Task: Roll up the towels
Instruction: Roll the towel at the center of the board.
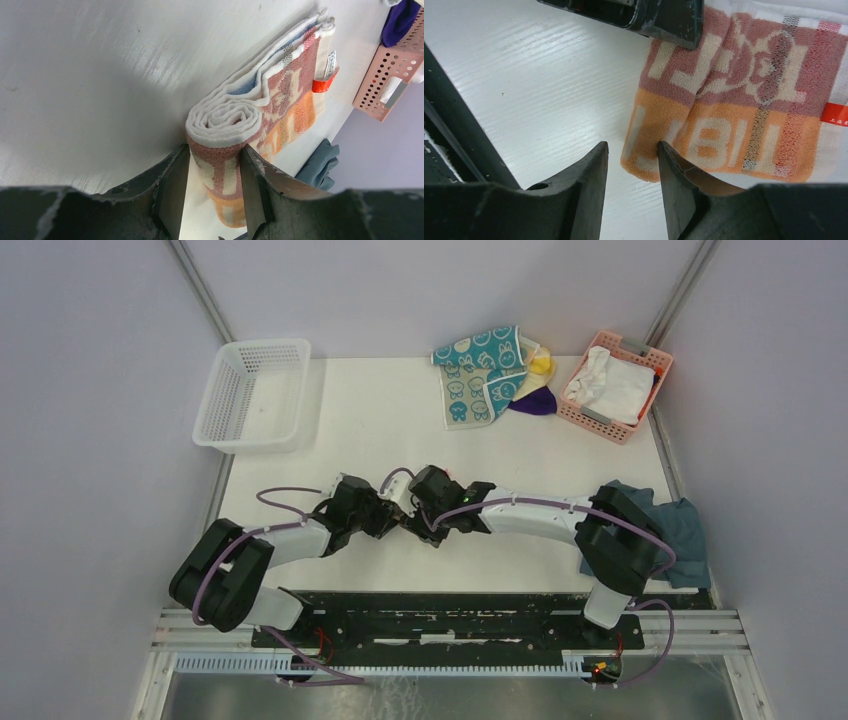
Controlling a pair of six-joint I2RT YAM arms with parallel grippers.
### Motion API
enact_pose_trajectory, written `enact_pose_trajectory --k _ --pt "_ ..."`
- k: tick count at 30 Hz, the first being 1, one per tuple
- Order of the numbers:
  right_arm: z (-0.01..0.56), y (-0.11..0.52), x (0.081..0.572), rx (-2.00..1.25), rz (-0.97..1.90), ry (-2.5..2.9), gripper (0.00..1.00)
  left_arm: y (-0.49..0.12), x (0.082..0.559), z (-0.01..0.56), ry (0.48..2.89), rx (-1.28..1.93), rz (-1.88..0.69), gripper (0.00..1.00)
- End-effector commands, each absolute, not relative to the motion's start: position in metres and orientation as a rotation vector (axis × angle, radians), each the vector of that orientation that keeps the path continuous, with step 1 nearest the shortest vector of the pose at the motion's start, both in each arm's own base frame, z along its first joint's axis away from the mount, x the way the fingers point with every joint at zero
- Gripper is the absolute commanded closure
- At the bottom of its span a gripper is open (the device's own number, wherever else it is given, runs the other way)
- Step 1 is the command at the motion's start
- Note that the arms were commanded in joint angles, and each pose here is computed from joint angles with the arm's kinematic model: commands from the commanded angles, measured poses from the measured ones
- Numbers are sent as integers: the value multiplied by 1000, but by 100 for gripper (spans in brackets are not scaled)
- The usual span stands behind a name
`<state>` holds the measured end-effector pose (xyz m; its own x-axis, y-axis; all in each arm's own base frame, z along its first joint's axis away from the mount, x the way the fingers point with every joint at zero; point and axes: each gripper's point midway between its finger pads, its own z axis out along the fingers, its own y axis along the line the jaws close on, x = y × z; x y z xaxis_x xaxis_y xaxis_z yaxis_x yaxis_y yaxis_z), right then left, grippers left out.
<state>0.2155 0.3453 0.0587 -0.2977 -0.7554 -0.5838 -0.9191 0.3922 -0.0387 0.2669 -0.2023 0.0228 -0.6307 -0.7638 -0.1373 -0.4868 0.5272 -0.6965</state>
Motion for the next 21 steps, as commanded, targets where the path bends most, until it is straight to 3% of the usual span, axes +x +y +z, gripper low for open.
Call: enact_pose_trajectory --k 1,16,21 --pt "51 354 225 -1450 337 2084 51 -181 241 -15 2457 -1102 -683 49" --pt "-10 330 223 -1528 160 2218 55 -185 240 -13 2458 -1118 -720 44" --pt "-17 327 208 -1535 294 2287 78 -183 242 -5 2429 -1129 -745 40"
